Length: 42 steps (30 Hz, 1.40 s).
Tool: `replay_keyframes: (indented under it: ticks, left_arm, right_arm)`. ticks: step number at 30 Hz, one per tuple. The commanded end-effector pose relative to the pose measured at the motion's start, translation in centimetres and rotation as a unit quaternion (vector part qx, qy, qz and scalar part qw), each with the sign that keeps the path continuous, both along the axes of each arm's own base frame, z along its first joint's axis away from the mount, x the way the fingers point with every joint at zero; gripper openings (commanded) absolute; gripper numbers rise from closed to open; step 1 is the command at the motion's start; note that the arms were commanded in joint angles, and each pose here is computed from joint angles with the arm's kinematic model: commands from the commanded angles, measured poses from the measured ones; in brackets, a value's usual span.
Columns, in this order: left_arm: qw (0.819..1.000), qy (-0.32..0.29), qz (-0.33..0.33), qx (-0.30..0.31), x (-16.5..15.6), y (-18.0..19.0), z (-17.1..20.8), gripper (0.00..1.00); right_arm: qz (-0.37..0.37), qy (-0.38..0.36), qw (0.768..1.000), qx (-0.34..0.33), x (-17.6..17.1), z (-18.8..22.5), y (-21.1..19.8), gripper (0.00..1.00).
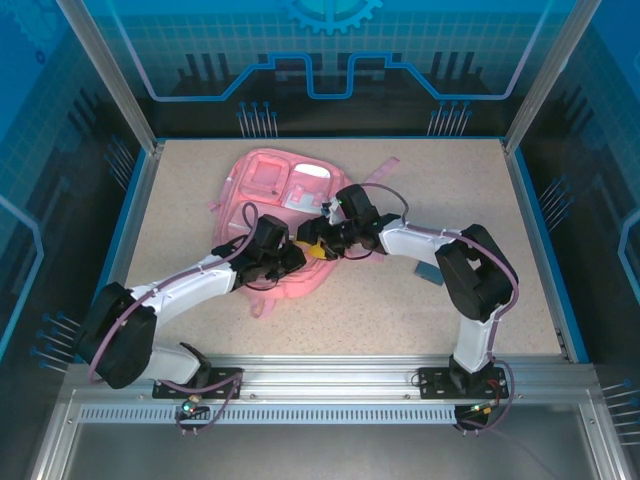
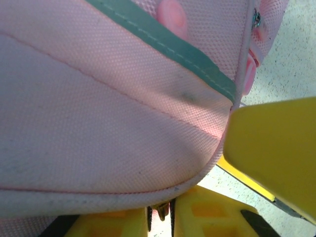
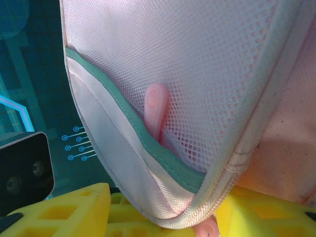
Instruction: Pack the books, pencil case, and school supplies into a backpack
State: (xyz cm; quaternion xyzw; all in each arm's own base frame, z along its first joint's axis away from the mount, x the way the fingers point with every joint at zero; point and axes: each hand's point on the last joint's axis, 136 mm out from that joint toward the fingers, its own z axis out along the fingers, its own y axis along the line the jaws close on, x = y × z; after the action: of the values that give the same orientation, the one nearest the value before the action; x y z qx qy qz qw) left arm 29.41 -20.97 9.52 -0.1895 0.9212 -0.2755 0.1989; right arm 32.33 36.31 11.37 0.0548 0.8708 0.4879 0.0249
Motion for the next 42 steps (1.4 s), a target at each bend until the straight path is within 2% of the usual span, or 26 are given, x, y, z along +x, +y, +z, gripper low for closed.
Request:
replay_keyframes:
  ticks: [1, 5, 12, 17, 21, 24, 27, 29, 30, 33, 34, 38, 42]
  left_arm:
    - [1.000, -0.011, 0.016, 0.013, 0.3, 0.7, -0.5, 0.11]
    - [0.999, -0.013, 0.028, 0.036, 0.0, 1.8, -0.7, 0.01]
    - [0.997, -0.008, 0.030, 0.070, -0.8, 3.2, -0.7, 0.00]
    - [0.995, 0.000, 0.021, 0.099, -1.6, 4.2, -0.2, 0.00]
    - [0.989, 0.009, 0.018, 0.145, -2.4, 5.8, 0.4, 0.00]
    - [0.981, 0.012, 0.016, 0.192, -2.9, 7.5, 1.0, 0.00]
    - [0.972, 0.018, 0.015, 0.234, -3.2, 9.1, 1.5, 0.00]
    - [0.970, 0.018, 0.003, 0.244, -3.3, 9.2, 1.7, 0.00]
    - [0.971, 0.014, -0.009, 0.237, -3.1, 8.7, 1.8, 0.00]
    - [0.980, -0.005, -0.051, 0.193, -2.6, 6.4, 2.2, 0.00]
    - [0.982, -0.013, -0.062, 0.178, -2.4, 5.6, 2.4, 0.00]
    - [0.985, -0.033, -0.089, 0.141, -2.0, 3.7, 3.2, 0.00]
    - [0.986, -0.045, -0.113, 0.117, -1.8, 2.2, 3.6, 0.00]
  right_arm:
    - [0.004, 0.008, 1.000, 0.005, -0.4, -0.1, 0.1, 0.57]
    - [-0.010, 0.008, 1.000, -0.014, -0.1, -0.6, -0.5, 0.55]
    - [-0.029, 0.000, 0.998, -0.063, 0.6, -1.5, -1.5, 0.50]
    - [-0.051, -0.015, 0.992, -0.118, 1.7, -2.3, -2.8, 0.31]
    - [-0.066, -0.037, 0.984, -0.164, 2.7, -2.4, -4.0, 0.09]
    - [-0.076, -0.056, 0.976, -0.197, 3.4, -2.3, -5.1, 0.06]
    - [-0.079, -0.068, 0.974, -0.200, 3.5, -1.8, -5.4, 0.06]
    - [-0.071, -0.072, 0.979, -0.178, 3.3, -1.3, -4.8, 0.10]
    - [-0.065, -0.074, 0.983, -0.153, 3.1, -0.9, -4.1, 0.16]
    - [-0.044, -0.051, 0.994, -0.088, 2.1, 0.0, -2.0, 0.40]
    - [-0.037, -0.039, 0.996, -0.074, 1.7, 0.1, -1.4, 0.45]
    - [-0.022, -0.004, 0.999, -0.042, 0.3, 0.0, 0.5, 0.52]
    - [-0.011, 0.009, 0.999, -0.031, -0.2, -0.2, 1.9, 0.54]
